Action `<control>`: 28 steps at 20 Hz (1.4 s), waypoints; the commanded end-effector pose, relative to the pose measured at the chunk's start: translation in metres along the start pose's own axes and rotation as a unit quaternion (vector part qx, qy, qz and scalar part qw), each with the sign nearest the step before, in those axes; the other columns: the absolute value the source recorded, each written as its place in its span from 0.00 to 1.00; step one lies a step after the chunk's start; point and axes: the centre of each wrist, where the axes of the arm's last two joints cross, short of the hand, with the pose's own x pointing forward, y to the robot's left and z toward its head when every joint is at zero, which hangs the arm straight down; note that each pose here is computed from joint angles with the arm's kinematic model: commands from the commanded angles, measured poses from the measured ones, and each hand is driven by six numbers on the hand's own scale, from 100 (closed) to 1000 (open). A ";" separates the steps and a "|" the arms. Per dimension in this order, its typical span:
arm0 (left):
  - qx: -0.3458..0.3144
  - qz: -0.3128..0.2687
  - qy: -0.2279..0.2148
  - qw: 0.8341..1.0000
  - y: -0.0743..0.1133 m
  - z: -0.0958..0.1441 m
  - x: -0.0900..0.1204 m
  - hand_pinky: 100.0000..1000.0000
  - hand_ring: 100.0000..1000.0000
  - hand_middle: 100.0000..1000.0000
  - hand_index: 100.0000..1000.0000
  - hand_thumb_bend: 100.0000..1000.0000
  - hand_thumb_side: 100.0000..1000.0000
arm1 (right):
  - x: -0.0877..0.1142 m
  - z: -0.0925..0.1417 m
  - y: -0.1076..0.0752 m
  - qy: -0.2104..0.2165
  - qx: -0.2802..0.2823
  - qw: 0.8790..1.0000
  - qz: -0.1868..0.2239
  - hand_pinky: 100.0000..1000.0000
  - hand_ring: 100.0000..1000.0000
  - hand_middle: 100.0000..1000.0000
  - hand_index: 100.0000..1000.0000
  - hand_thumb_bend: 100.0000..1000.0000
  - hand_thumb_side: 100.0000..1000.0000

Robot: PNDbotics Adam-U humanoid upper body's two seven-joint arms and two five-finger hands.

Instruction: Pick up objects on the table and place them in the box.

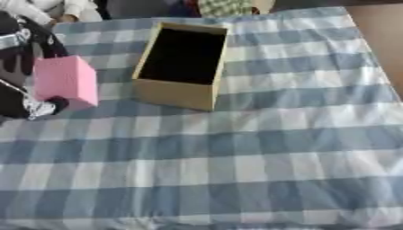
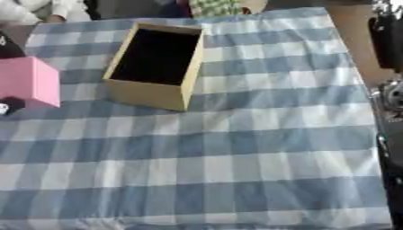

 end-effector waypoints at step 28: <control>0.148 -0.034 -0.016 0.988 0.056 -0.120 0.002 0.34 0.40 0.48 0.67 0.00 0.05 | 0.017 -0.030 0.006 -0.052 -0.023 0.997 -0.043 0.84 0.63 0.62 0.71 0.00 0.89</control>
